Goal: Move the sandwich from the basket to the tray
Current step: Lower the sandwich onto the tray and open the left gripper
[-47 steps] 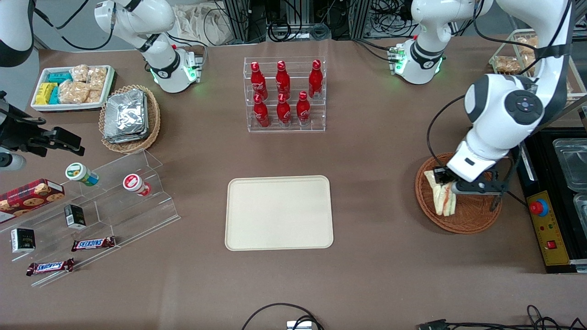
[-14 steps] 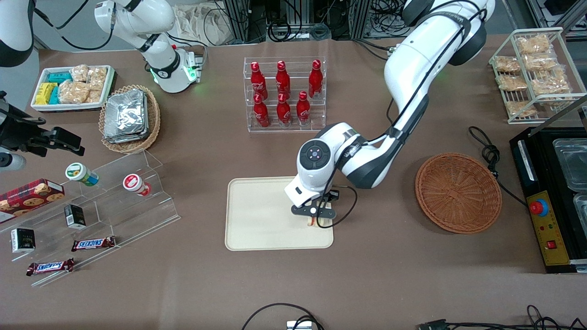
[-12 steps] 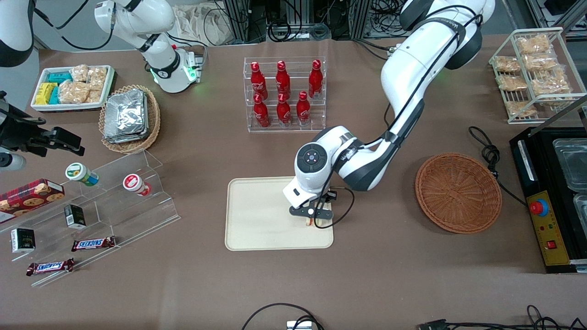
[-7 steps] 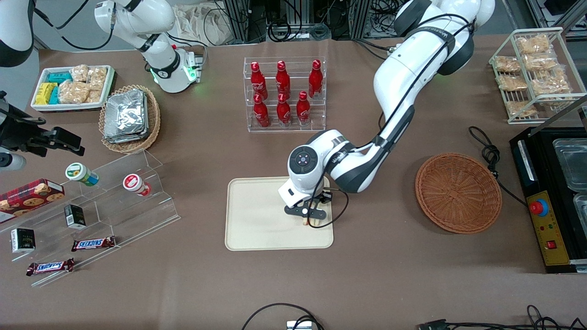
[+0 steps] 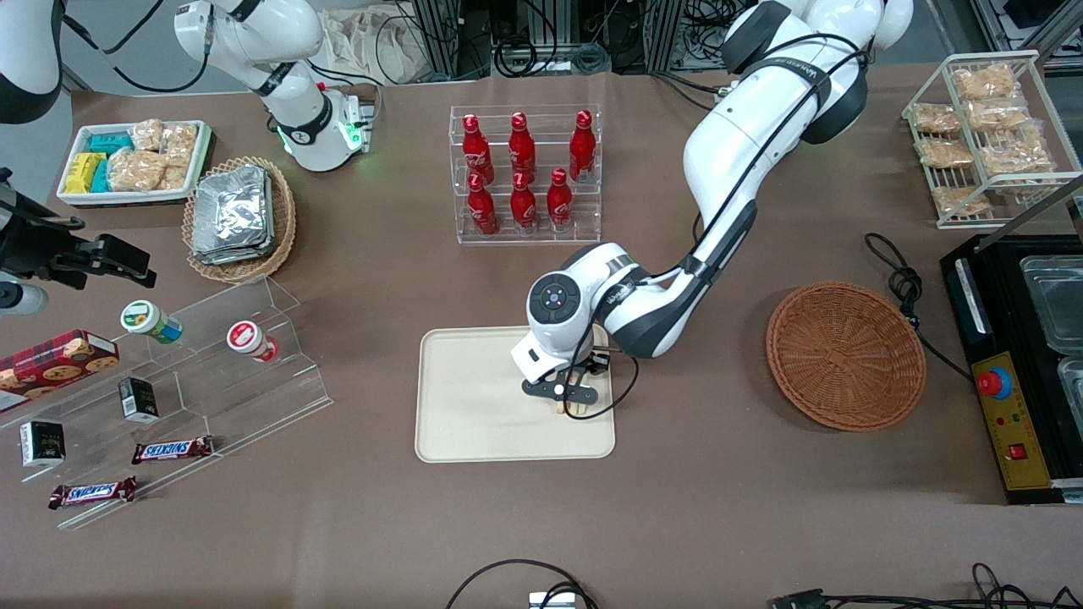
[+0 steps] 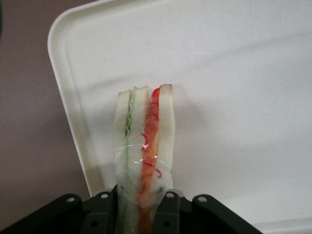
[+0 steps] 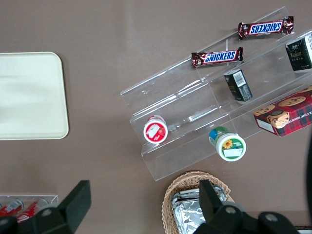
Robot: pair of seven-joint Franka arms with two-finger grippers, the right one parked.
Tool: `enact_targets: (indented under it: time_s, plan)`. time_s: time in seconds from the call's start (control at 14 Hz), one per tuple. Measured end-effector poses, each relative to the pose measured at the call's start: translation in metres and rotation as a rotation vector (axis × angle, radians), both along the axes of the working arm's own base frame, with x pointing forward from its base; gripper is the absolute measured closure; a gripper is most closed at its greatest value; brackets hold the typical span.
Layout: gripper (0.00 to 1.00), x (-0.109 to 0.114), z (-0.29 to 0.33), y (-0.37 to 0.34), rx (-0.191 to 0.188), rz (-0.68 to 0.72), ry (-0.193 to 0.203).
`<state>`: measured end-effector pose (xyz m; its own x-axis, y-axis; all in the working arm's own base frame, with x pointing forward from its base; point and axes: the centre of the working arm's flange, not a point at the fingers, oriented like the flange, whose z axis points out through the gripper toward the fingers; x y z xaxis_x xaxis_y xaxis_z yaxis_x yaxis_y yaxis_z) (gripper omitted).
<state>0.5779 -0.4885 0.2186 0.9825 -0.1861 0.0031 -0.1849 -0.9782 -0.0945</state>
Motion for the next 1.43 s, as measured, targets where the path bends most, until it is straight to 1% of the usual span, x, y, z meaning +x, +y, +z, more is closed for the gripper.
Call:
enact_targets:
  time_s: [0.07, 0.14, 0.29, 0.43, 0.5, 0.64, 0.71, 0.86, 1.07, 1.36, 1.43]
  plan:
    - [0.7, 0.0, 0.0, 0.0, 0.003, 0.013, -0.005]
    - [0.66, 0.0, -0.001, 0.0, 0.006, 0.027, -0.009]
    - [0.45, -0.001, -0.006, -0.001, 0.016, 0.06, -0.024]
    - [0.28, -0.001, -0.012, -0.001, 0.029, 0.116, -0.05]
    - [0.17, 0.0, -0.011, -0.001, 0.028, 0.146, -0.058]
    - [0.0, 0.006, -0.002, 0.002, 0.023, 0.187, -0.071]
    - [0.0, 0.011, 0.007, 0.004, 0.024, 0.199, -0.078]
    - [0.0, 0.021, 0.035, 0.009, 0.017, 0.223, -0.104]
    - [0.0, 0.04, 0.096, 0.03, -0.03, 0.307, -0.138]
    - [0.0, 0.071, 0.182, 0.094, -0.064, 0.433, -0.17]
    - [0.0, 0.077, 0.201, 0.111, -0.065, 0.464, -0.173]
